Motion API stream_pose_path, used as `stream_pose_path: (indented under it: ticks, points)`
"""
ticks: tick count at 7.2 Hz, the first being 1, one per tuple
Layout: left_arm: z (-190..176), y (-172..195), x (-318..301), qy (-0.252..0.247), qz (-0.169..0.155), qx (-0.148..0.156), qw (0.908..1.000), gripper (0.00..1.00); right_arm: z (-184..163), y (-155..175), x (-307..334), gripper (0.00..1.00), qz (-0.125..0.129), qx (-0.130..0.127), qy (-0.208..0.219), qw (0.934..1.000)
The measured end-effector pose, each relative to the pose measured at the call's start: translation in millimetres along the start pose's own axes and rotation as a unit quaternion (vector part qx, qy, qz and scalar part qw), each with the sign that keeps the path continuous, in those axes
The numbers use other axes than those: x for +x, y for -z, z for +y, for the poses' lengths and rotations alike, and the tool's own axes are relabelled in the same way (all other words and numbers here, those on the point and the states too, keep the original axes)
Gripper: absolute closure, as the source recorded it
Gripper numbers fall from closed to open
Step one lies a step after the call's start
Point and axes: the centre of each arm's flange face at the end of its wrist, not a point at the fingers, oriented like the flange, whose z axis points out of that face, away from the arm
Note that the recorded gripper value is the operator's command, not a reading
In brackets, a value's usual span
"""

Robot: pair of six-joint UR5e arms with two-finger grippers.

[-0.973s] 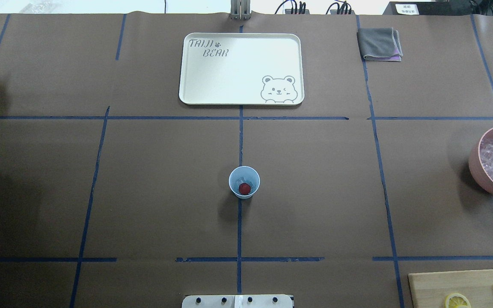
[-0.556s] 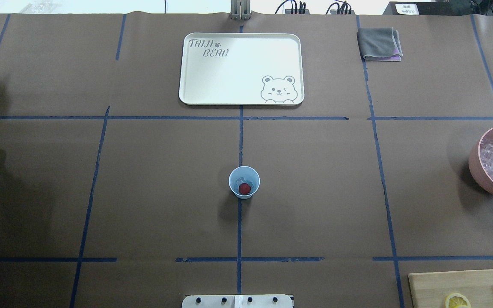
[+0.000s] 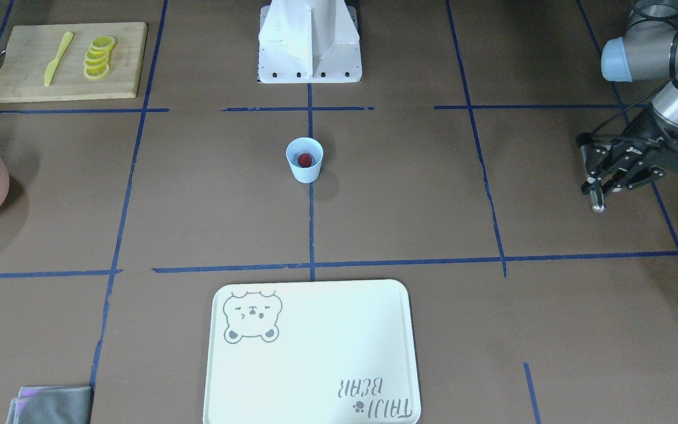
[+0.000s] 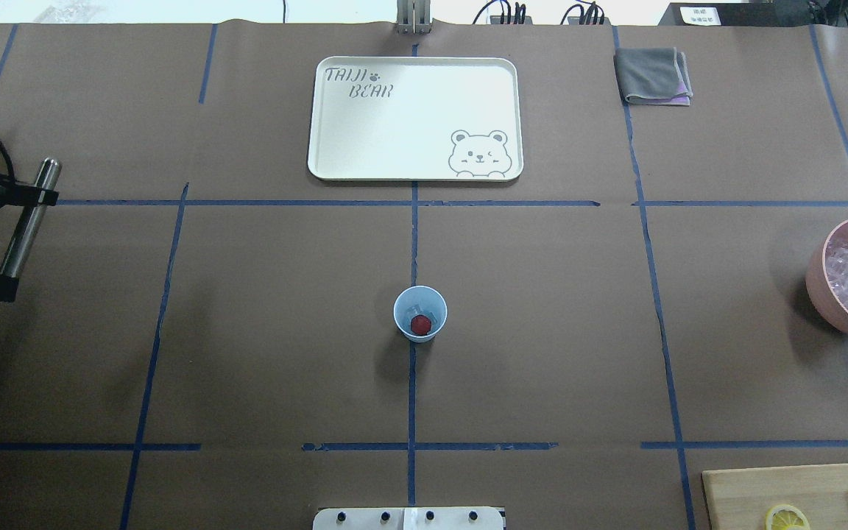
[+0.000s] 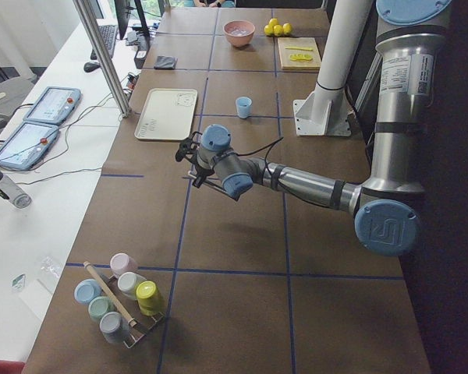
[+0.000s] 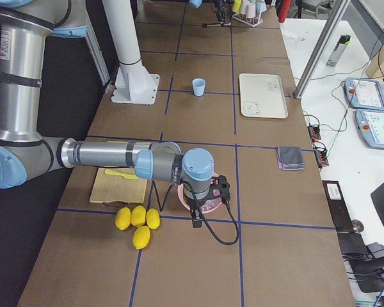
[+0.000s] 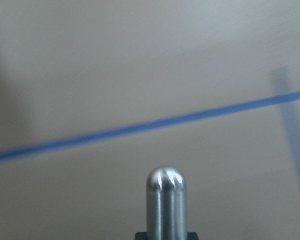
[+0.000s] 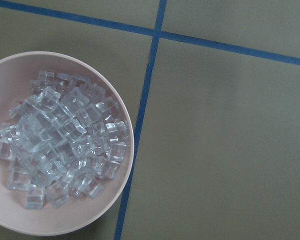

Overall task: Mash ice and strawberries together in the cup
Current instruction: 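Lift the muddler with the left gripper and carry it over the cup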

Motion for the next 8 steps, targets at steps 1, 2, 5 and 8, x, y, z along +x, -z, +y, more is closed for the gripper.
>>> stream_pose_path:
  ticks: [1, 2, 5, 8]
  points:
    - [-30.2, 13.5, 33.0, -0.024, 0.024, 0.034, 0.9989, 1.00, -0.1, -0.1, 0.0, 0.01, 0.000, 0.000, 0.000, 1.0000]
    - [-51.1, 27.8, 61.3, -0.031, 0.049, 0.066, 0.9962, 1.00, 0.2, -0.6, 0.5, 0.01, 0.000, -0.001, -0.001, 1.0000]
    - [-108.9, 42.4, 147.4, -0.142, 0.130, 0.161, 0.9680, 1.00, 1.4, -2.3, 2.0, 0.01, -0.001, -0.003, -0.003, 1.0000]
    - [-127.0, -17.9, 247.0, -0.299, 0.168, 0.272, 0.8991, 1.00, 2.4, -3.7, 3.1, 0.01, -0.001, -0.004, -0.005, 1.0000]
